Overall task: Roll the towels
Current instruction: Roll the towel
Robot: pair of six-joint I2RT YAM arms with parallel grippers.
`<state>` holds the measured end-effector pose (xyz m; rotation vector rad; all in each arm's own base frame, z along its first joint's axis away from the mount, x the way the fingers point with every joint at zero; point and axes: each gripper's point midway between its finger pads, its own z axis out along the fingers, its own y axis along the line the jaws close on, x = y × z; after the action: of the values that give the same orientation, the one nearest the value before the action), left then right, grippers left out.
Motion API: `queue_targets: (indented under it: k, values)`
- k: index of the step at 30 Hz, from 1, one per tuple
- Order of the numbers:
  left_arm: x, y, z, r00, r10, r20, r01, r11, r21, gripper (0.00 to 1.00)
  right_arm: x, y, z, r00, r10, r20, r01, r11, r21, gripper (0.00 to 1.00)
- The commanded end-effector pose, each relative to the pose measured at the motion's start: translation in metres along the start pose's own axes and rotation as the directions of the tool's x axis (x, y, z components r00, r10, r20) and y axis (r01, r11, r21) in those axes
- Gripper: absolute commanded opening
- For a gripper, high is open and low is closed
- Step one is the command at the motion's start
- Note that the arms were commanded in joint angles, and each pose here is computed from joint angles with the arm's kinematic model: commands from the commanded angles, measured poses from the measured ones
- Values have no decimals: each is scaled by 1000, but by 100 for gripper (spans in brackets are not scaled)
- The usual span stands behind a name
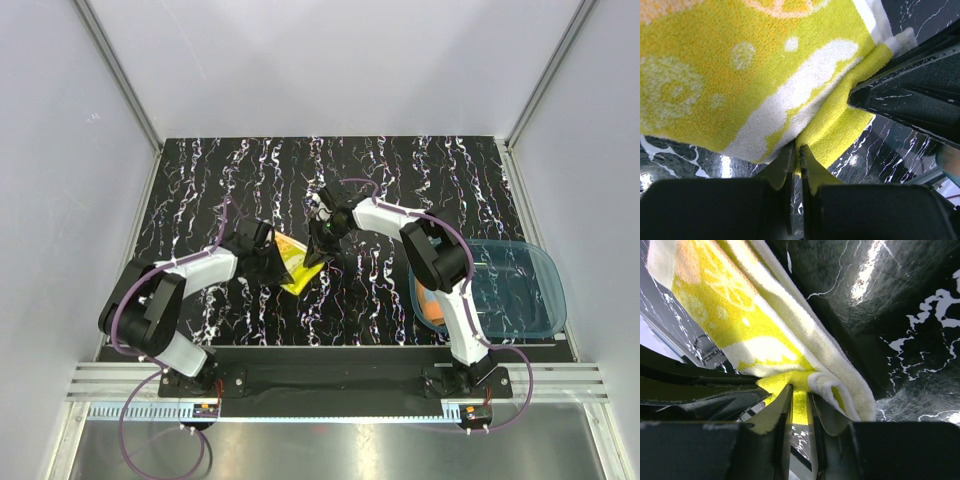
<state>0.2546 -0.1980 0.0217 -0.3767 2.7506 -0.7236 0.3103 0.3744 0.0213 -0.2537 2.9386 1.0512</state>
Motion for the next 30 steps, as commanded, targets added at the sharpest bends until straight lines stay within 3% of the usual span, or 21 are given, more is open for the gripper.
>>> queue_targets:
  k: [1, 5, 6, 8, 10, 13, 16, 19, 30]
  values:
    - [1, 22, -11, 1000, 11, 21, -8, 994, -112, 9, -6, -31, 10, 1000, -4, 26, 1, 994, 110, 24]
    - [-9, 26, -35, 991, 80, 104, -54, 971, -232, 34, -2, -34, 11, 1000, -1, 20, -1, 994, 108, 23]
    - [-15, 41, -44, 983, 111, 145, -57, 941, -335, 43, 0, -33, 13, 1000, -8, 18, 6, 994, 105, 23]
    - [-22, 26, -58, 964, 187, 190, -107, 925, -365, 48, 2, -33, 13, 1000, -14, 13, 13, 994, 105, 23]
    - [-30, 25, -69, 938, 260, 230, -140, 889, -437, 49, 4, -32, 14, 1000, -29, 7, 28, 994, 106, 23]
    - [-35, -4, -75, 864, 436, 253, -296, 844, -446, 49, 5, -30, 12, 999, -39, 5, 39, 995, 95, 22]
    - [-29, -37, -68, 784, 556, 276, -441, 812, -383, 49, 8, -30, 11, 999, -55, 2, 54, 994, 97, 23]
    - [-18, -59, -54, 737, 612, 286, -544, 788, -288, 49, 8, -31, 10, 998, -66, 2, 65, 992, 105, 22]
    - [3, -44, -5, 726, 667, 167, -622, 741, -252, 54, 7, -30, 9, 997, -81, -11, 82, 991, 101, 22]
